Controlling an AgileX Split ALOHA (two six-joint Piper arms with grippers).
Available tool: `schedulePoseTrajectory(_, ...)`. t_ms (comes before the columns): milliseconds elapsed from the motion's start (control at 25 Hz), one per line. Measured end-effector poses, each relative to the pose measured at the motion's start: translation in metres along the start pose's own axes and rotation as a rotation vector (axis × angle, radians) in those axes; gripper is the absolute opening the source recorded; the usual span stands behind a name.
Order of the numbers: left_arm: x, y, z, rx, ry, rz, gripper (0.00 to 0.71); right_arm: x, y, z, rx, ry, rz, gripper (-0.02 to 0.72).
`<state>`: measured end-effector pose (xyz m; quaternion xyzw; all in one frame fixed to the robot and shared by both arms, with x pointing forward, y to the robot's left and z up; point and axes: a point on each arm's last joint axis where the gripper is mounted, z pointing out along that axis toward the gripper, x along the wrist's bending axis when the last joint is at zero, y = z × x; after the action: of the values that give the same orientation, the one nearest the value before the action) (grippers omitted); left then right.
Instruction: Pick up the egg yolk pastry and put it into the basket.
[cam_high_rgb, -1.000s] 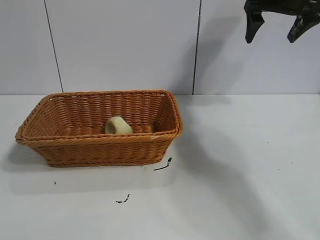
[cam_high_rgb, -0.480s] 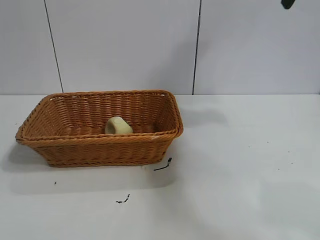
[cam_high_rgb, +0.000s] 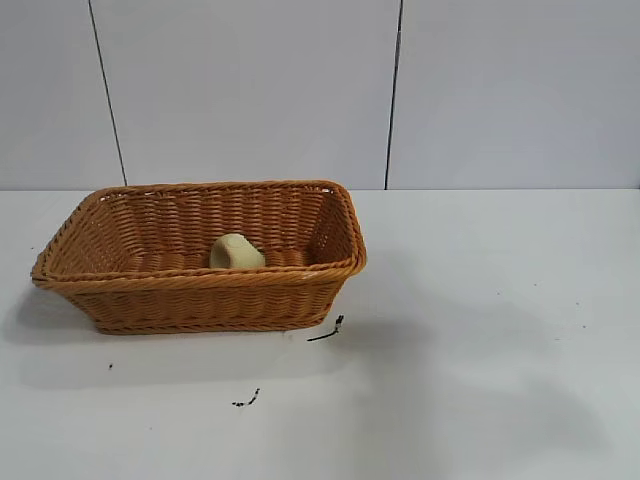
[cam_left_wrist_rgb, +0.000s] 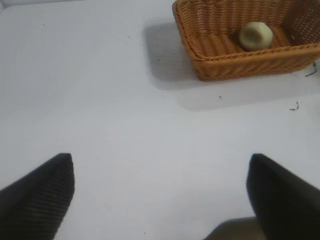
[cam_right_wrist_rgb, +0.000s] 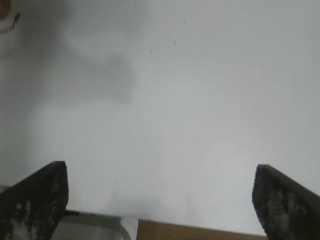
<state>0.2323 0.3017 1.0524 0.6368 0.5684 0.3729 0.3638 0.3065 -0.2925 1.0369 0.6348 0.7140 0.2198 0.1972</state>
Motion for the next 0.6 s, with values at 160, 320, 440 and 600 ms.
schedulePoseTrajectory(160, 0.0, 0.0, 0.0, 0.0, 0.0, 0.0, 0.696, 0.003, -0.018, -0.025, -0.245, -0.017, -0.012, 0.693)
schedulePoseTrajectory(320, 0.0, 0.0, 0.0, 0.0, 0.0, 0.0, 0.696, 0.005, -0.035, -0.041, -0.399, -0.024, 0.006, 0.693)
schedulePoseTrajectory(440, 0.0, 0.0, 0.0, 0.0, 0.0, 0.0, 0.696, 0.005, -0.046, -0.049, -0.485, -0.039, 0.038, 0.693)
schedulePoseTrajectory(600, 0.0, 0.0, 0.0, 0.0, 0.0, 0.0, 0.696, 0.003, -0.05, -0.052, -0.518, -0.063, 0.079, 0.693)
